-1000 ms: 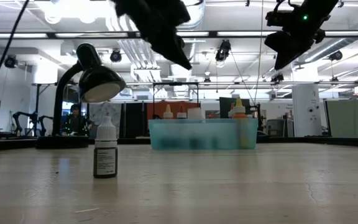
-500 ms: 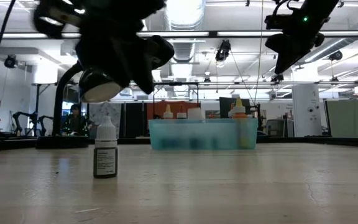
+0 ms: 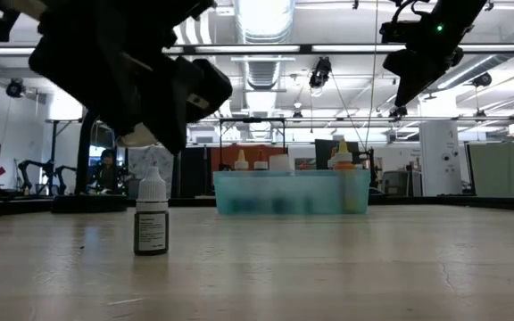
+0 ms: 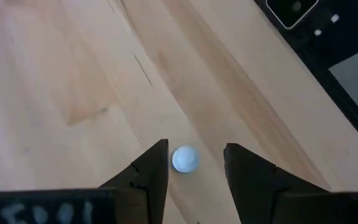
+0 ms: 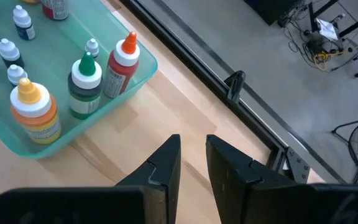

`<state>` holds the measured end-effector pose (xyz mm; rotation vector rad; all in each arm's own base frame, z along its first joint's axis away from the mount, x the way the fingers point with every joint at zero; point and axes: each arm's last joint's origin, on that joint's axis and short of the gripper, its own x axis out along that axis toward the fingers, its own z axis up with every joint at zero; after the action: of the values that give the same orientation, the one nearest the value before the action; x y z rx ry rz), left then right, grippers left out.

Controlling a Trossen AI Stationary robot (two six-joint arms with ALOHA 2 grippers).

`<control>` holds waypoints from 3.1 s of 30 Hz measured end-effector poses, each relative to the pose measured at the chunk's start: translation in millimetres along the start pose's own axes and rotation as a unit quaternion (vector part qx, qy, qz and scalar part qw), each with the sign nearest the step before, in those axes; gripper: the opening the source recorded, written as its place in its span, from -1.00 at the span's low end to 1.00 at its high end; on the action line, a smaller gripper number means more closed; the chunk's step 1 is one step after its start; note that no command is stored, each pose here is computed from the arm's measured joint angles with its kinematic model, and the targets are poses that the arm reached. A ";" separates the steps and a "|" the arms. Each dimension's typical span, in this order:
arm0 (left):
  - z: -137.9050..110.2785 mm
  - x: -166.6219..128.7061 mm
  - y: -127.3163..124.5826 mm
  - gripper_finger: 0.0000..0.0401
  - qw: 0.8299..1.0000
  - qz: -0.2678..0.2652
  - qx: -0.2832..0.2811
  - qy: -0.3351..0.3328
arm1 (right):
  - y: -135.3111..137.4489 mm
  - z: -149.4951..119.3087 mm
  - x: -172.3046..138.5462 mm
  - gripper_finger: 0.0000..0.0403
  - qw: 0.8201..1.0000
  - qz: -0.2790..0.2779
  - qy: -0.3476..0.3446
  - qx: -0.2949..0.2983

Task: Pick & Place food coloring
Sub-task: Put the small green food coloring bottle into the green bin

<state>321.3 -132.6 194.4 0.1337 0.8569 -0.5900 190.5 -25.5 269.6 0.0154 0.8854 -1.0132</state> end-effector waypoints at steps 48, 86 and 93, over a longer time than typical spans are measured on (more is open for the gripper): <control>3.3 -68.1 108.8 -0.85 0.974 0.165 -0.150 0.028 | -10.3 -1.6 -9.0 -0.66 0.998 0.034 0.000 0.046; -39.0 -70.2 324.5 -0.84 0.876 0.328 -0.354 0.003 | -26.0 -1.3 -19.1 -0.66 0.986 0.015 -0.044 0.159; -38.3 -67.9 323.8 -0.70 0.876 0.329 -0.353 -0.003 | -25.9 -1.8 -18.8 -0.66 0.988 0.014 -0.043 0.145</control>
<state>436.0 179.8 181.0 -0.2418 0.9070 0.3811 166.0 -25.6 290.3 0.2277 0.6519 -1.1010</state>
